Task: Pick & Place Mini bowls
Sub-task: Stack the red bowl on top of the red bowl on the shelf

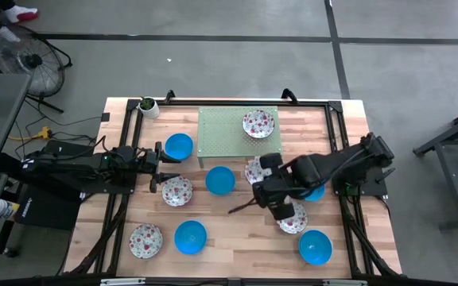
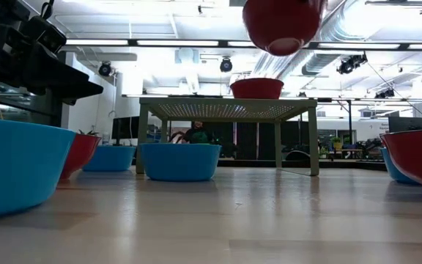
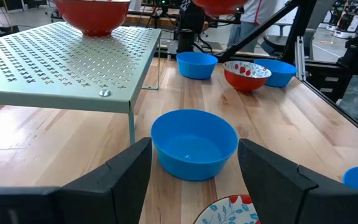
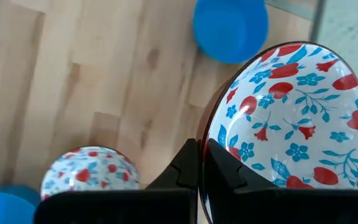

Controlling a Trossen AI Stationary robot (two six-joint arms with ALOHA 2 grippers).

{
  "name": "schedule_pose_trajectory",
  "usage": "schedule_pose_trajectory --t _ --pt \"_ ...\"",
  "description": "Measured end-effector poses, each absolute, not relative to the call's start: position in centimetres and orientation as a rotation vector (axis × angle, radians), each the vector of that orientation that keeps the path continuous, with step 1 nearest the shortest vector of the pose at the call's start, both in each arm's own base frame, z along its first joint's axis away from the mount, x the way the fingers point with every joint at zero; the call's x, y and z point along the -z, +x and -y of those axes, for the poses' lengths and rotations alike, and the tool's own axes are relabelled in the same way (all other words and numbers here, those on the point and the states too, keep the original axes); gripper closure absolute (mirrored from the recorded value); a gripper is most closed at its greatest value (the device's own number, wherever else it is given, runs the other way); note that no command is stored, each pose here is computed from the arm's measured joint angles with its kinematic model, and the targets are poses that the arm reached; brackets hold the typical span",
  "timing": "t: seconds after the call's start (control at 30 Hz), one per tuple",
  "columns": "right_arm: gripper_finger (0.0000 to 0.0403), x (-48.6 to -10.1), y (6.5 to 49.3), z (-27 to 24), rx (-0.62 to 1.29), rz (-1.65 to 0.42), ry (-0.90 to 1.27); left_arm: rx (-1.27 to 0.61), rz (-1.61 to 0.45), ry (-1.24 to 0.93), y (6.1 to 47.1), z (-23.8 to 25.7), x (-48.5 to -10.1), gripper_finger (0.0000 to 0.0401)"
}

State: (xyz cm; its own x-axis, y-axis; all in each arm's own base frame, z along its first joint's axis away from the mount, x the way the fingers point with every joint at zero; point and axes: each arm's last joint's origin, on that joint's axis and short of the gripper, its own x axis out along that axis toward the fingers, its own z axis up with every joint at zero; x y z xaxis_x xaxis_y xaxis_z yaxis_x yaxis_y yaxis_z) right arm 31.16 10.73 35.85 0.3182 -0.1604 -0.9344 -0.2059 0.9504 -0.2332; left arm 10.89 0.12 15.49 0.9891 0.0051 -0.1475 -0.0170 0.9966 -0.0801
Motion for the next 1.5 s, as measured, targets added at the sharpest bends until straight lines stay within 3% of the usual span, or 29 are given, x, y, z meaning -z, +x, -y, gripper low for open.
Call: schedule_pose_trajectory --t 0.77,1.2,1.5 --pt "0.0403 -40.7 27.8 -0.2 -0.150 -1.229 -0.659 -0.011 -0.148 -0.081 10.9 -0.1 -15.5 0.0167" --pt "0.0402 -40.7 27.7 5.2 -0.298 -1.191 -0.713 -0.011 -0.148 -0.081 10.9 -0.1 -15.5 0.0167" --pt "0.0402 -38.1 28.4 7.7 -0.366 -1.177 -0.737 -0.011 -0.148 -0.081 10.9 -0.1 -15.5 0.0167"
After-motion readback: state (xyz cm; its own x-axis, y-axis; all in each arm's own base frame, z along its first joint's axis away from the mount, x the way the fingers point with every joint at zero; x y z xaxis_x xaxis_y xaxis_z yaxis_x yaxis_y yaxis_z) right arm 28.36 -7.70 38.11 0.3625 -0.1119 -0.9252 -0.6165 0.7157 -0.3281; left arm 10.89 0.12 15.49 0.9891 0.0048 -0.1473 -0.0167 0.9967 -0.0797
